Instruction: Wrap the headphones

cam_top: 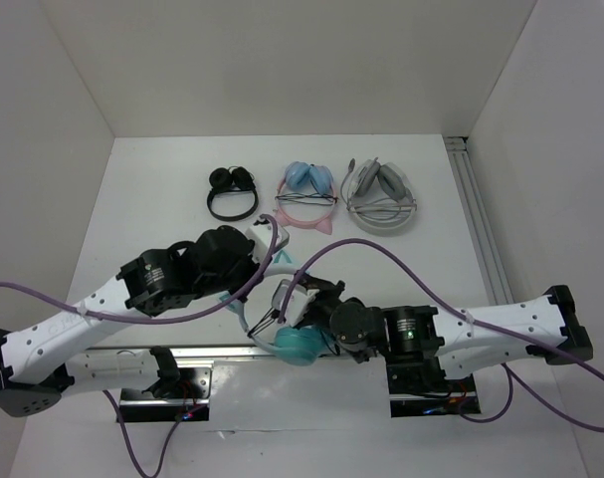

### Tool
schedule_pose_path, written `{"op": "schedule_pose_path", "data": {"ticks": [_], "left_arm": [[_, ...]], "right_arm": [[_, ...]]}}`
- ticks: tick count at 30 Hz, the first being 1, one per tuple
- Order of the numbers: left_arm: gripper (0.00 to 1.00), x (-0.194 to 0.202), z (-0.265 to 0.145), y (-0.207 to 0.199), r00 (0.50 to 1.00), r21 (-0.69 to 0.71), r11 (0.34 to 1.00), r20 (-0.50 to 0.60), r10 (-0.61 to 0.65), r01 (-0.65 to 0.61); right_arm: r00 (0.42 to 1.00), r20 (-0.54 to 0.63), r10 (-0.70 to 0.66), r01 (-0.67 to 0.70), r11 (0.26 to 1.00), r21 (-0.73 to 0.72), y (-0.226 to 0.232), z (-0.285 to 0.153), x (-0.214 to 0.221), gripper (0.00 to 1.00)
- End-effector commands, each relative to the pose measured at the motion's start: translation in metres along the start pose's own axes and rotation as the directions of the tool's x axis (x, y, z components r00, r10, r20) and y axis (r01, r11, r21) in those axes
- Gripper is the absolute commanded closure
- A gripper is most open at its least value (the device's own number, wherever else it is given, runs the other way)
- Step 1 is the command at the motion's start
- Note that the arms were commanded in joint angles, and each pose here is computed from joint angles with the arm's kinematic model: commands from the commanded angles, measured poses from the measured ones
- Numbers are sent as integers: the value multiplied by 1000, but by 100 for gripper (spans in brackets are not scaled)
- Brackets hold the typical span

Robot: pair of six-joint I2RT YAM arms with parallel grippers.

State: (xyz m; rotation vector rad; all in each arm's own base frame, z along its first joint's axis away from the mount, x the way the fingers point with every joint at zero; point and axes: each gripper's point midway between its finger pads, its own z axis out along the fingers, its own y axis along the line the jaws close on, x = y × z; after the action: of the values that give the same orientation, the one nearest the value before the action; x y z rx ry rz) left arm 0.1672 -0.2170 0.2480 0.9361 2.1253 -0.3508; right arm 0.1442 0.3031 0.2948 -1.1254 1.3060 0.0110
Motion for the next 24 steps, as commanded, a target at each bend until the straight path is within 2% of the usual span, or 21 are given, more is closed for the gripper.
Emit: {"op": "schedule_pose_path", "data": {"ticks": [1,9,13,19,24], "left_arm": [[100,1,-25,-15,998,118,991,14,69,-70],[100,-4,-33,-19,997,148,986,35,73,-78],[100,-10,-40,-14,997,124,989,39,73,-77],[100,-14,-42,-5,998,71,996,8,59,-60],[100,-18,-46,-4,998,71,996,9,59,-60]], "right_arm": [[997,-7,83,-81,985,150,-42,-11,0,86],[995,-19,93,-88,979,183,-47,-16,10,76],[990,12,138,-138,971,196,-54,-22,11,70],[987,18,158,-158,968,196,-52,-24,17,70],[987,-19,162,-152,955,257,-62,-15,33,66]]}}
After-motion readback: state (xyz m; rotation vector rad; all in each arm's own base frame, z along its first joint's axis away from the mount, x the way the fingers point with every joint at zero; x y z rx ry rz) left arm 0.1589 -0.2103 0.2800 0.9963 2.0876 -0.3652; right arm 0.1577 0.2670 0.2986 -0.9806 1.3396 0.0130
